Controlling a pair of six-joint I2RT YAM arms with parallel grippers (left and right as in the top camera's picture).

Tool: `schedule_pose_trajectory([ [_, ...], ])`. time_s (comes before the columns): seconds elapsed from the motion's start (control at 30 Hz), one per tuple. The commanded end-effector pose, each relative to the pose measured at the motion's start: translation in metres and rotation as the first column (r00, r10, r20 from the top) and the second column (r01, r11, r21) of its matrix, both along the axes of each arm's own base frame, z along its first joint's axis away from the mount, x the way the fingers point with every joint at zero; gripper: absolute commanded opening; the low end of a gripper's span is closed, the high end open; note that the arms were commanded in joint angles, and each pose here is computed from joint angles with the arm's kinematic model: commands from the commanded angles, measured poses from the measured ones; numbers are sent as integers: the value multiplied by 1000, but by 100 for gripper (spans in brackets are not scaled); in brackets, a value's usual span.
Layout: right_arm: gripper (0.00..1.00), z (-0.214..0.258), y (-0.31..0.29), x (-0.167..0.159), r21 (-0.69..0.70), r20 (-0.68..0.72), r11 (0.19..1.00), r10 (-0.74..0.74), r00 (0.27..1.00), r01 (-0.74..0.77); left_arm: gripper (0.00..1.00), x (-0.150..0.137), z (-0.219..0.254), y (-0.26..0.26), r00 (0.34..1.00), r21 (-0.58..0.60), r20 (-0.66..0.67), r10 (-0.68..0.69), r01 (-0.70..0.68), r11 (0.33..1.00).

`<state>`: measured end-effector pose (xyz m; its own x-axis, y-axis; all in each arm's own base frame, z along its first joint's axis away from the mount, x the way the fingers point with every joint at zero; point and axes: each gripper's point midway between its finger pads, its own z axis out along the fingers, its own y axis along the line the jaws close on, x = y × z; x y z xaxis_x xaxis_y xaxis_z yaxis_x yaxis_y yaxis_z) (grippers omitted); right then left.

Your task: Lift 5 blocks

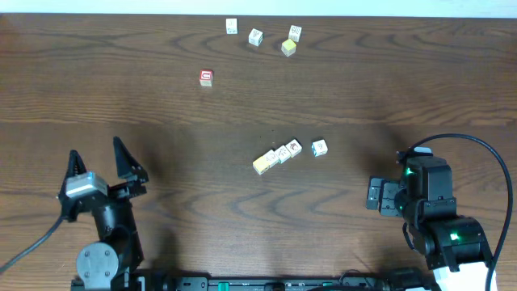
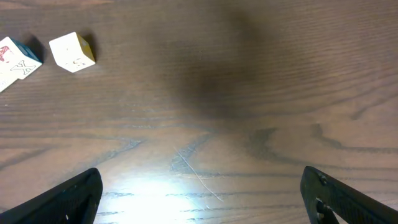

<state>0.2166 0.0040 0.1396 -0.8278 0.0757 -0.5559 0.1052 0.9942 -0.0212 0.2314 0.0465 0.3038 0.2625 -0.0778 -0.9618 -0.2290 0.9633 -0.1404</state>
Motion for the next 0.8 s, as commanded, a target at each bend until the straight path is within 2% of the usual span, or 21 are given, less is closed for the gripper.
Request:
schedule_pose_trajectory([
  [0.0,99,3,-1,1,-5,8,1000,2,1000,-2,76,4,-24,-12,997,96,-53,-54,59,994],
  [0.17,99,3,-1,1,-5,8,1000,2,1000,-2,76,5,-59,-14,996,63,-45,-76,79,995],
  [0.4,99,3,-1,1,-5,8,1000,2,1000,-2,76,9,-82,-18,993,62,-66,-97,101,993],
  [0.57,99,3,-1,1,-5,8,1000,2,1000,-2,76,14,-121,-21,969,36,-219,-113,124,992],
  [0.73,99,3,-1,1,-5,8,1000,2,1000,-2,76,11,-168,-20,916,-75,-380,-131,110,991],
  [0.77,99,3,-1,1,-5,8,1000,2,1000,-2,76,11,-167,-22,916,-72,-377,-139,120,990],
])
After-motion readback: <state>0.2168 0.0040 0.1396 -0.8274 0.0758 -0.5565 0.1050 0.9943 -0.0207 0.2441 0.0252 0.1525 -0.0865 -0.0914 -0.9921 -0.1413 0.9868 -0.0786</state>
